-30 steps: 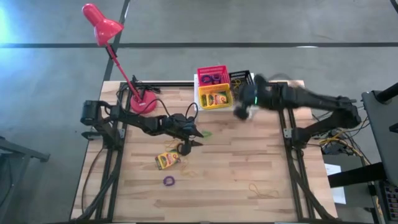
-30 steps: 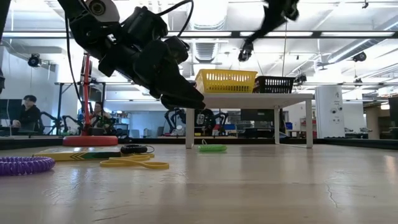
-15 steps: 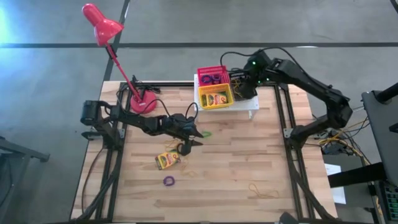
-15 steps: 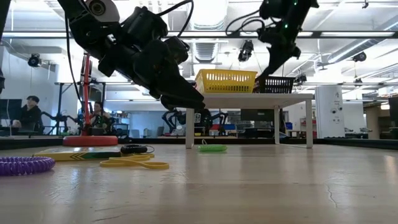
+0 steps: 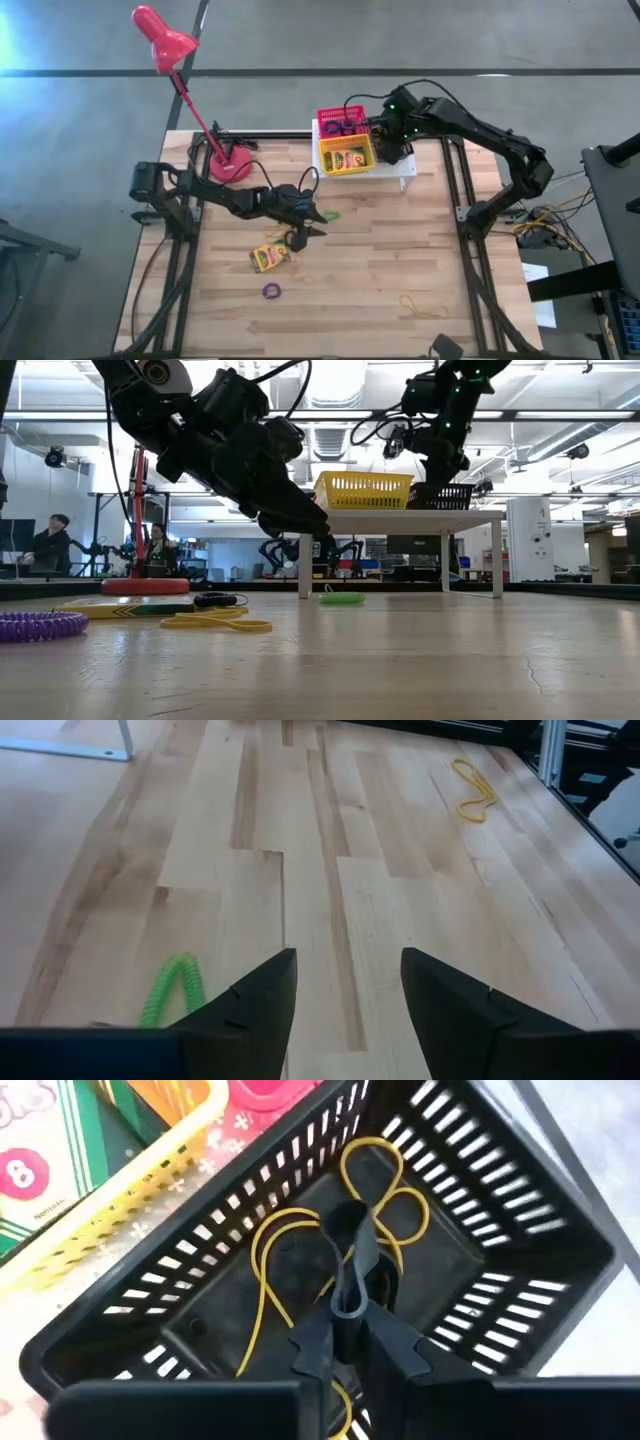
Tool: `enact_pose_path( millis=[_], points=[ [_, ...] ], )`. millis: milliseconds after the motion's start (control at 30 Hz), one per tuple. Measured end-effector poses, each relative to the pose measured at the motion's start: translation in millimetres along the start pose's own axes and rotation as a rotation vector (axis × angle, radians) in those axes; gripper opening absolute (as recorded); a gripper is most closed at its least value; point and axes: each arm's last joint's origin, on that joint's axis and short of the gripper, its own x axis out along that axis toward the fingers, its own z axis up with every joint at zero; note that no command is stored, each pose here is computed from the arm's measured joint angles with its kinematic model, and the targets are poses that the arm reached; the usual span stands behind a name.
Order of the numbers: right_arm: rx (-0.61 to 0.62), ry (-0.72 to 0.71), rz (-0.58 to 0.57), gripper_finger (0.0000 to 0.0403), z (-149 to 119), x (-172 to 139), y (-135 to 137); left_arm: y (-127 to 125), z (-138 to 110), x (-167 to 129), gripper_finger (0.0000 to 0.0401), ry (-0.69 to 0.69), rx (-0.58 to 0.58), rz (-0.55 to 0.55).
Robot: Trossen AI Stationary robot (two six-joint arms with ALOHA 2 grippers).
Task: Pick & Place Office Desk Supplies
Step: Put the black rubber band into the black bin on the shelf, then put the crayon box into the yellow bin on the shelf
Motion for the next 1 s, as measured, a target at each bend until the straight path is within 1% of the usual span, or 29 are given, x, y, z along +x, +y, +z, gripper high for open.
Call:
enact_pose_path(
  millis=[133, 333, 433, 533, 600, 667, 733, 833, 1000],
  points=[
    [-0.004, -0.047, 0.011, 0.0069, 0, -10, 0, -4, 0, 1, 0.0186, 0.003, 0.005, -0.012],
    [0.004, -0.158, 0.018, 0.0123, -9, -40, 3, -10, -3, 2, 0.0186, 0.025, -0.015, -0.025],
    [0.001, -0.224, 0.021, 0.0141, -16, -51, 6, -11, -3, 2, 0.0186, 0.027, -0.021, -0.027],
    [0.019, -0.251, 0.028, 0.0156, -26, -53, 8, -11, -2, 2, 0.0186, 0.033, -0.034, -0.027],
    [0.017, -0.279, 0.040, 0.0164, -33, -54, 11, -11, -1, -1, 0.0186, 0.064, -0.043, -0.023],
    [0.002, -0.341, 0.059, 0.0169, -40, -55, 16, -13, 2, -8, 0.0186, 0.110, -0.054, -0.003],
    [-0.031, -0.429, 0.112, 0.0171, -47, -54, 29, -16, 5, -18, 0.0185, 0.168, -0.061, 0.042],
    [-0.101, -0.567, 0.211, 0.0169, -58, -51, 56, -25, 9, -37, 0.0181, 0.253, -0.057, 0.111],
    [-0.246, -0.778, 0.370, 0.0159, -80, -38, 109, -48, 3, -73, 0.0172, 0.410, -0.059, 0.135]
  ],
)
